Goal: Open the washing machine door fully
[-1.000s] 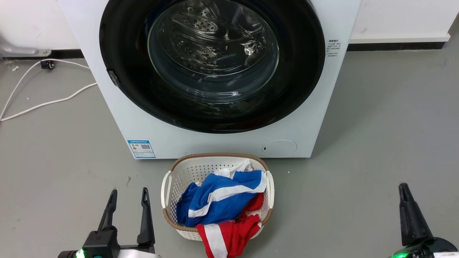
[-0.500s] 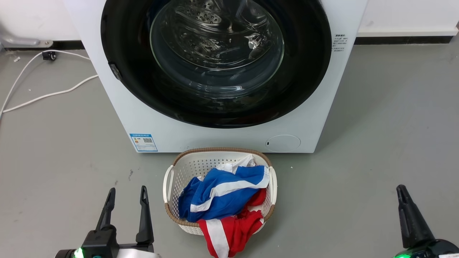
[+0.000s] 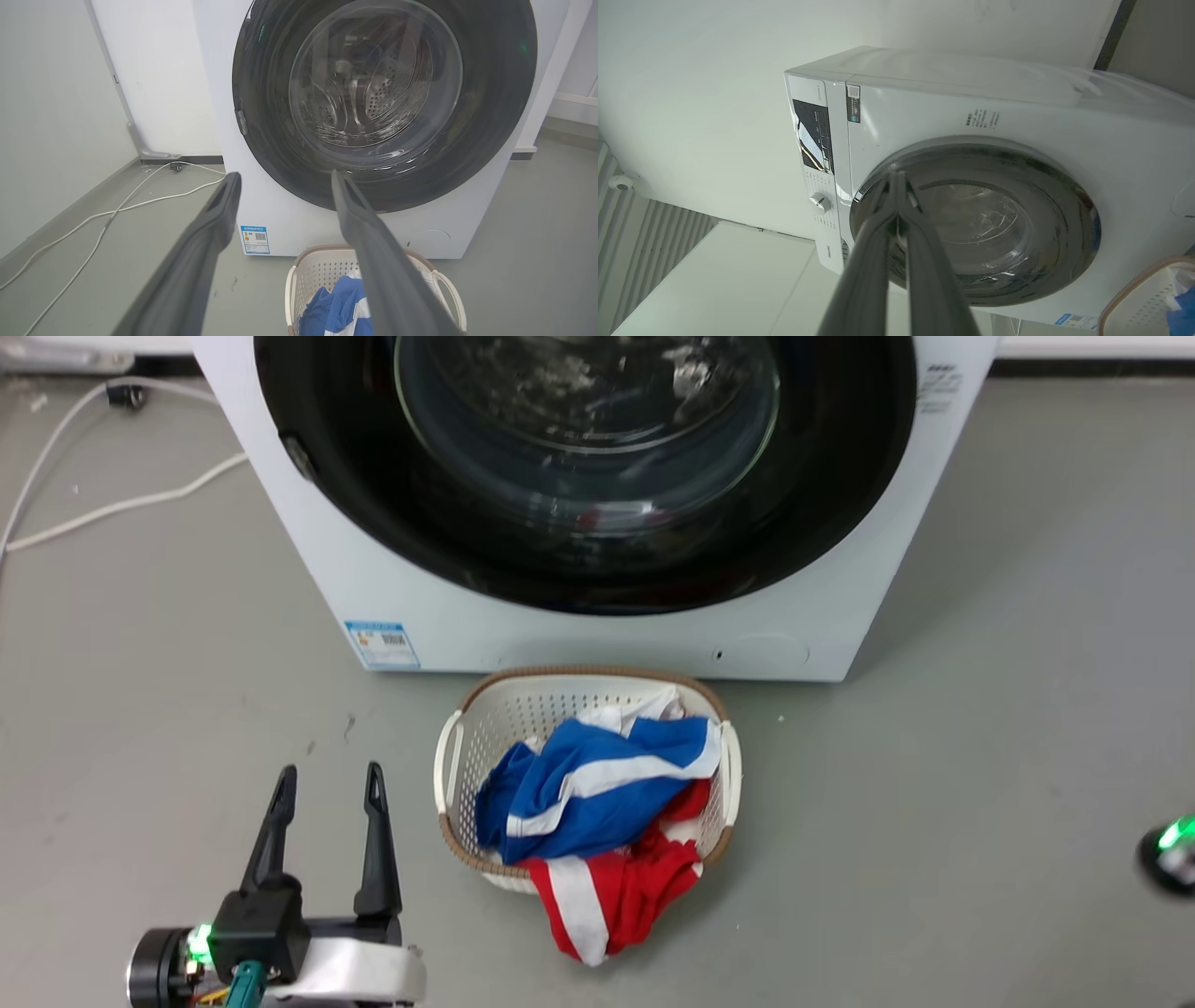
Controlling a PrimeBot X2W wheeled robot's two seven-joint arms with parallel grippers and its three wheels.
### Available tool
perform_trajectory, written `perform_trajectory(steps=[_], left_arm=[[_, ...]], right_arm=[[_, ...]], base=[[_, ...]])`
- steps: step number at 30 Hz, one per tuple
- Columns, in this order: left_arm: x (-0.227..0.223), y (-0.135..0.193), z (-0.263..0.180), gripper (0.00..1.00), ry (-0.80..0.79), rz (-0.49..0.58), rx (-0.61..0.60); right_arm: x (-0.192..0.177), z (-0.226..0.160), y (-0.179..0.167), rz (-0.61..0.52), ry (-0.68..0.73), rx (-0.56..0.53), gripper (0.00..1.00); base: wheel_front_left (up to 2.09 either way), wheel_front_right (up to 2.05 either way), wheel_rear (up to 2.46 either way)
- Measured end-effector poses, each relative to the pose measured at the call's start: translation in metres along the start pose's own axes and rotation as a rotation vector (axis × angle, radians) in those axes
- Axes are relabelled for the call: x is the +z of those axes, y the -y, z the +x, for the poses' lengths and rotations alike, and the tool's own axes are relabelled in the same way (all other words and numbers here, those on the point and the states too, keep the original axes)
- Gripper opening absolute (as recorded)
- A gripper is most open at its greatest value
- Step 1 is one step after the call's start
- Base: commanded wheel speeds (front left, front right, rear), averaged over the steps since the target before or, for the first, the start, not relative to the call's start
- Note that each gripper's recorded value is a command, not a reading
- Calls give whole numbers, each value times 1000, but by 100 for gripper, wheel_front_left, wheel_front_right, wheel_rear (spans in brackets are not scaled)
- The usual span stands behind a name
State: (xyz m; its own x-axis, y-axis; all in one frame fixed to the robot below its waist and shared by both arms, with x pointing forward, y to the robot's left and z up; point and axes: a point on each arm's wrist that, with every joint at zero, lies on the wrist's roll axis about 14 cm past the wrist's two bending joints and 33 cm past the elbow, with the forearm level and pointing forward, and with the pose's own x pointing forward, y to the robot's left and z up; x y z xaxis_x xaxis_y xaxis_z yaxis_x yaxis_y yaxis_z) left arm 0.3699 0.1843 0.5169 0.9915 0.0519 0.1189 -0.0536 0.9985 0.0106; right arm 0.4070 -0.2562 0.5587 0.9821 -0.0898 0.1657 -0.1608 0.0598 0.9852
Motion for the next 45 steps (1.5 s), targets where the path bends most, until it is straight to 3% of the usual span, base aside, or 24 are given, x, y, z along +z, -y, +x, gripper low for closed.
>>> perform_trajectory(steps=[7, 8, 11, 24, 34, 45], left_arm=[[-6, -1, 21, 100, -2, 17, 1], [-8, 0, 32, 100, 5, 23, 4], [-17, -1, 45, 100, -7, 28, 7], [-53, -4, 68, 100, -74, 35, 21], [-76, -14, 67, 100, -136, 38, 61], [-73, -17, 68, 100, -129, 41, 79]], right_arm=[[14, 75, -14, -83, -19, 62, 0], [12, 108, -15, -117, -45, 76, 0], [-4, 150, -11, -161, -124, 81, 0], [-71, 239, 34, -304, -379, 30, 0], [-123, 269, 73, -390, -552, -27, 0], [-141, 256, 80, -402, -641, -47, 0]], base=[[0, 0, 0], [0, 0, 0], [0, 0, 0], [0, 0, 0], [0, 0, 0], [0, 0, 0]])
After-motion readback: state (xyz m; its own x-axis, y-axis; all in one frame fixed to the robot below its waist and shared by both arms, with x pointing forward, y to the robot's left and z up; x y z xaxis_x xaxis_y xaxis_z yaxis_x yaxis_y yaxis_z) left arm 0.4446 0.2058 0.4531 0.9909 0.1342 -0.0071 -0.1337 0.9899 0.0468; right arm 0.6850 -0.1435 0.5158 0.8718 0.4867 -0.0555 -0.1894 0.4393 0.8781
